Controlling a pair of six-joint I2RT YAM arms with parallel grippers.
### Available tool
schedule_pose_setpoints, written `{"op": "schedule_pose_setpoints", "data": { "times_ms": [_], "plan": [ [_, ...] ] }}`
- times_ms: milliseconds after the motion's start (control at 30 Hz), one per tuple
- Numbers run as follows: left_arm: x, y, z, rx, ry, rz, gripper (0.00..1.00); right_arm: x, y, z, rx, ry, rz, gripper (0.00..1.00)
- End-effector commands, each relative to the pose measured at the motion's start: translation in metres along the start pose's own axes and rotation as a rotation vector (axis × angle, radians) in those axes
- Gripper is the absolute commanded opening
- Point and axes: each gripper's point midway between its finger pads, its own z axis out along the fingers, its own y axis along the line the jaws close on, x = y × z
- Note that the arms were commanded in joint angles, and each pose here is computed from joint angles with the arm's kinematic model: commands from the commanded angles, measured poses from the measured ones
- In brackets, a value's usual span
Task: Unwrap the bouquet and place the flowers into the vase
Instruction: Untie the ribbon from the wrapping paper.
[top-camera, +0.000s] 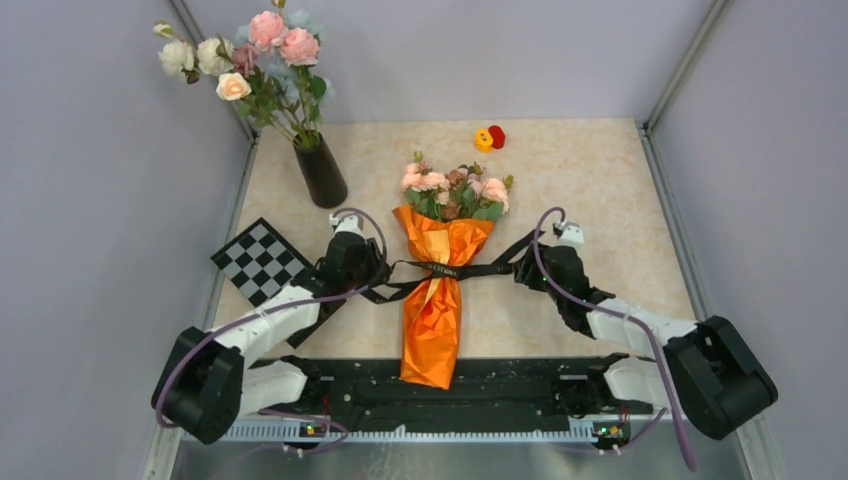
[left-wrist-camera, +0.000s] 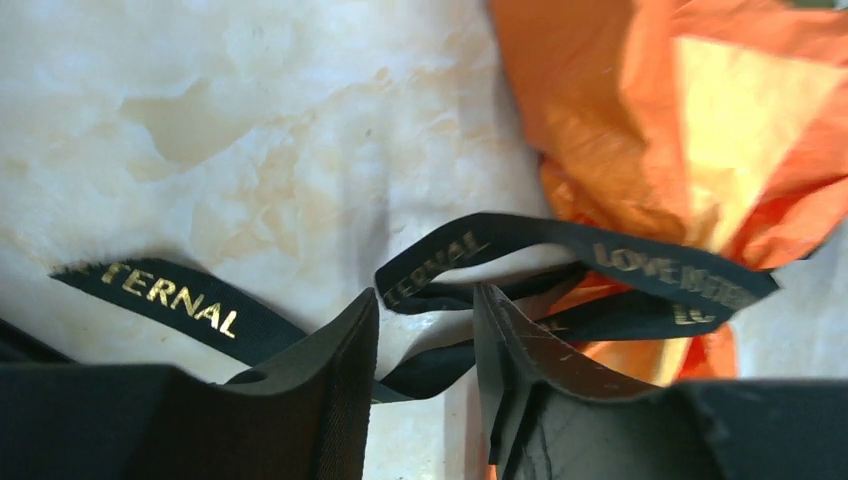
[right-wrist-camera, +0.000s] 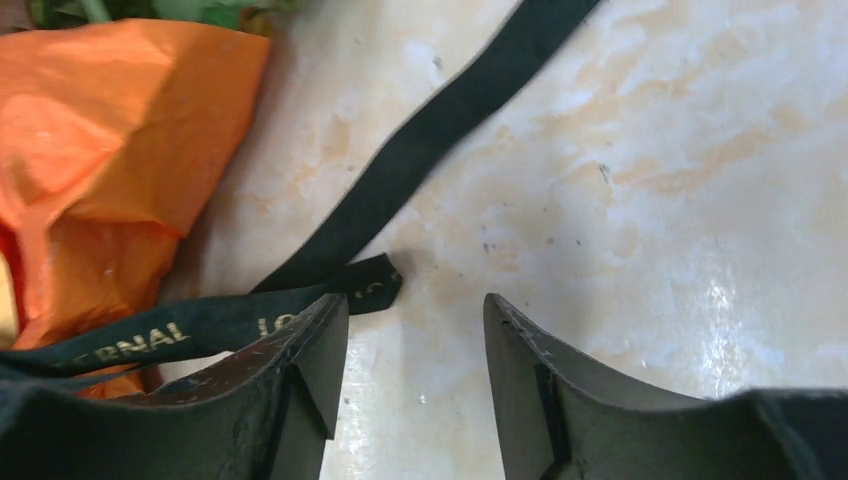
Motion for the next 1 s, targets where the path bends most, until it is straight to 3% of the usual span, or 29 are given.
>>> {"op": "schedule_pose_setpoints", "data": {
  "times_ms": [0, 233, 400, 600, 967],
  "plan": [
    [-0.047, -0.033, -0.025, 0.096, -0.109, 0.11, 0.48, -0.03, 0.026, -0.011, -0.119, -0.064, -0.054, 0.58],
    [-0.064, -0.083, -0.051, 0.315, -0.136, 0.3, 0.66, -0.048, 0.071, -0.025, -0.326, -0.055, -0.176, 0.74],
    [-0.042, -0.119, -0.042, 0.403, -0.048, 0.492, 0.7, -0.045, 0.1, -0.023, -0.474, 0.006, -0.28, 0.8],
    [-0.012, -0.142, -0.016, 0.364, 0.007, 0.675, 0.8, -0.033, 0.108, -0.008, -0.529, 0.104, -0.31, 0.82],
    [-0.001, -0.136, 0.011, 0.27, 0.027, 0.767, 0.83, -0.004, 0.101, 0.016, -0.529, 0.222, -0.349, 0.81]
  ]
}}
